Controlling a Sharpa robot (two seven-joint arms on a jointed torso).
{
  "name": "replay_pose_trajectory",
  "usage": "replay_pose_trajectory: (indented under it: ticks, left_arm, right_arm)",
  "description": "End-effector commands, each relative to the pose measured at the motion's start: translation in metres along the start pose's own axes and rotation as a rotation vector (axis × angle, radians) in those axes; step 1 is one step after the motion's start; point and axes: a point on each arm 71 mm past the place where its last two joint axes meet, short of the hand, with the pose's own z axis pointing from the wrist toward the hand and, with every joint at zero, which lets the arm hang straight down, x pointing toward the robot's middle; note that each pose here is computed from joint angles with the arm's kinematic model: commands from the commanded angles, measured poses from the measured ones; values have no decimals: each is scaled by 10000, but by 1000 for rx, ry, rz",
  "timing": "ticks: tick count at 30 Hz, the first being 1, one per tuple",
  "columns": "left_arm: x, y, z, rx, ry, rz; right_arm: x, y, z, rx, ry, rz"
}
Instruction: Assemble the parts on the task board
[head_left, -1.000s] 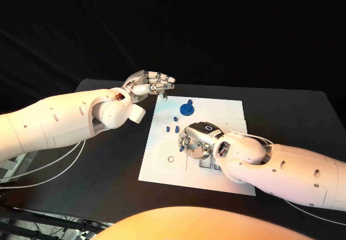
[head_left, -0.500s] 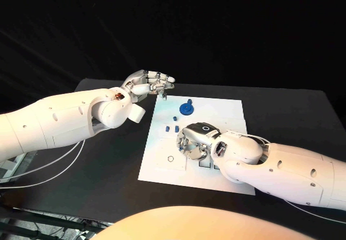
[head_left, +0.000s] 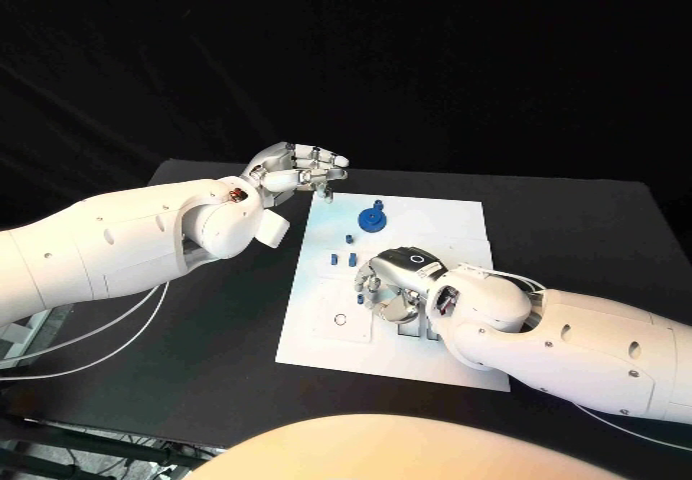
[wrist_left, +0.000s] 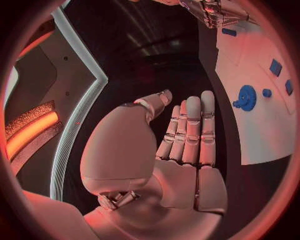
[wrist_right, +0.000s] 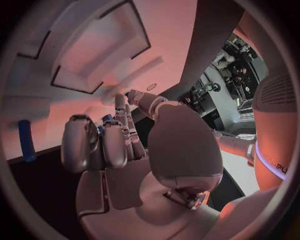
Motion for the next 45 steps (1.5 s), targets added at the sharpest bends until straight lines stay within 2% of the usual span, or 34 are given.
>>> replay_pose_trajectory:
  ticks: [1, 5, 9, 15, 20, 31, 38, 45]
  left_arm:
    - [16, -15, 3, 5, 18, -8]
    - [9, -14, -1, 4, 17, -7]
    - [3, -14, -6, 3, 18, -8]
    - [-5, -13, -13, 2, 18, -8]
    - [-11, -13, -17, 1, 17, -8]
    - [-2, -8, -11, -2, 26, -11]
    - [-4, -5, -12, -7, 29, -13]
    - [-7, -3, -14, -9, 30, -13]
  right_arm:
    - [-30, 0, -62, 4, -39, 5]
    - [-108, -23, -155, 7, -69, 15]
    - [-258, -106, -266, 25, -102, 16]
    - [-559, -390, -436, 85, -151, -1]
    - [-678, -630, -516, 126, -145, -23]
    - [-692, -854, -516, 172, -104, -47]
    - [-589, -937, -475, 198, -27, -57]
    - [-513, -946, -458, 204, 9, -56]
